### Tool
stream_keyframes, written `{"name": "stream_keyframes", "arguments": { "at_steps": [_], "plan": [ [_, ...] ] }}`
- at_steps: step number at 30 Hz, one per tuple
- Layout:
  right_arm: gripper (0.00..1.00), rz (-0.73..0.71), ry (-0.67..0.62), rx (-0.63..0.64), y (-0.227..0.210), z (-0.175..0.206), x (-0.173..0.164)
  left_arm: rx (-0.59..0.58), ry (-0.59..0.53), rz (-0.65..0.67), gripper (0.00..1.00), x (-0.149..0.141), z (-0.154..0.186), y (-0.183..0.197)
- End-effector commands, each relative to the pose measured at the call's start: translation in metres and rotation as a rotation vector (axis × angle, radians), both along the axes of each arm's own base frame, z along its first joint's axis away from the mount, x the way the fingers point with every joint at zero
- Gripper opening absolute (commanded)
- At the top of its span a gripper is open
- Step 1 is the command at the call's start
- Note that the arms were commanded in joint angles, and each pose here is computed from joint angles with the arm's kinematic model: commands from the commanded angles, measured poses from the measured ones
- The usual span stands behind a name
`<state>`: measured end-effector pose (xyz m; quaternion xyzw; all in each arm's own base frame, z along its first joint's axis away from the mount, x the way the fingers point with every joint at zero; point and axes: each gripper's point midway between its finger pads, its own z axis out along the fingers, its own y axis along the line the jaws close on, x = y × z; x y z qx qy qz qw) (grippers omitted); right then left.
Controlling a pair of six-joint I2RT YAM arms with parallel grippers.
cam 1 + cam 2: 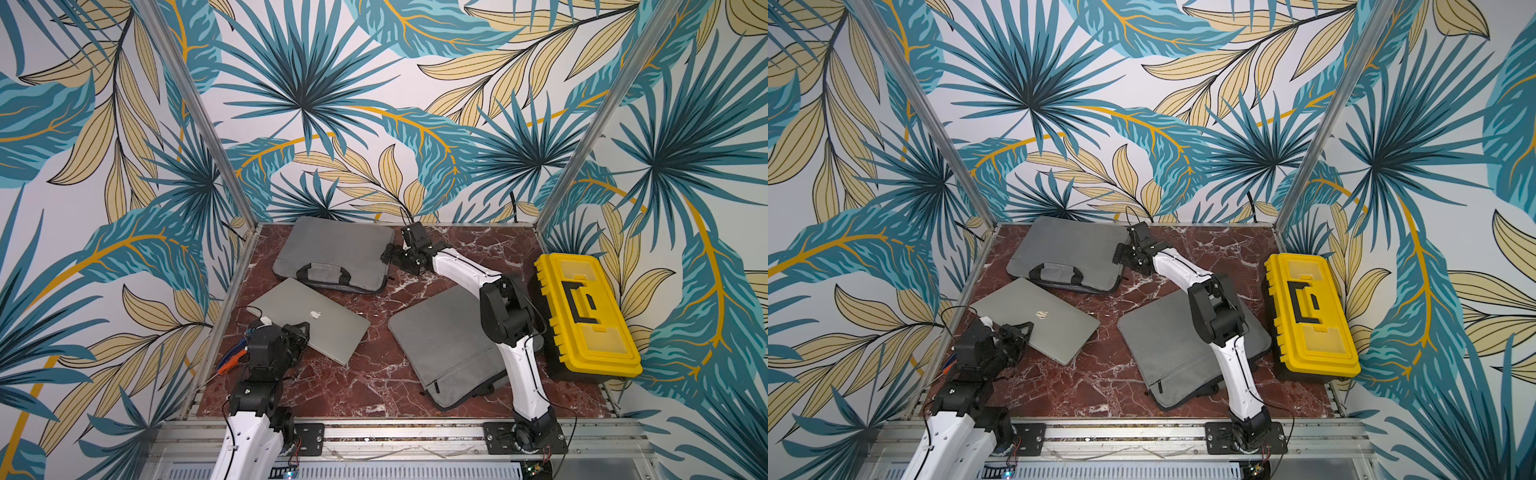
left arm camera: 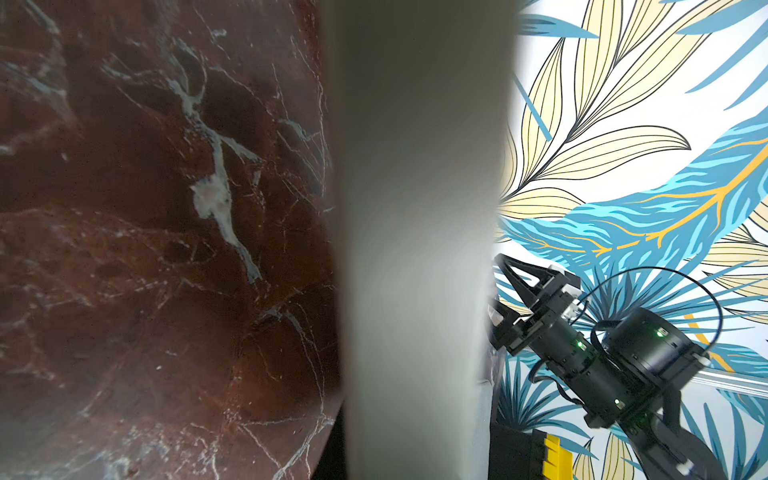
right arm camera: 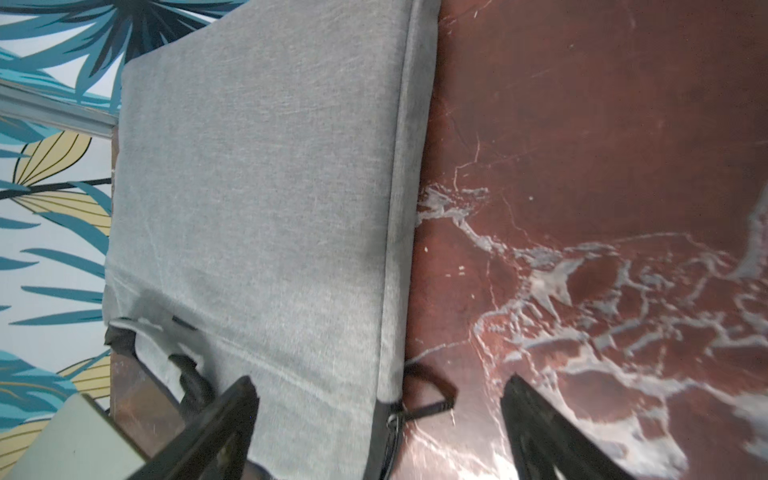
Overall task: Open the zippered laptop bag and take out the laptop
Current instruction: Close the bag flap on the zippered laptop bag, then move the zippered laptop bag to the corner of the board.
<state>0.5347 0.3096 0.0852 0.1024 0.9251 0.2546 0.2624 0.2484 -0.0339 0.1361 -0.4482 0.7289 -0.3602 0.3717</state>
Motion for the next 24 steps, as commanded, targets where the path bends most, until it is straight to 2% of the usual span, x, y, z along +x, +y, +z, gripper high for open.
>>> {"name": "stream_keyframes", "arguments": {
  "at_steps": [1, 16, 24],
  "plan": [
    [0.92, -0.043, 0.023, 0.037, 0.006, -0.011, 0.012, 0.011, -0.288, 0.0, 0.0, 0.016, 0.091, 0.001],
    [0.92, 0.073, 0.061, 0.176, 0.069, -0.032, 0.033, -0.041, -0.222, 0.037, 0.0, 0.016, 0.065, 0.004],
    [0.92, 0.107, 0.041, 0.275, 0.098, -0.033, 0.039, -0.058, -0.163, 0.112, 0.0, 0.015, 0.039, 0.014]
  ]
}}
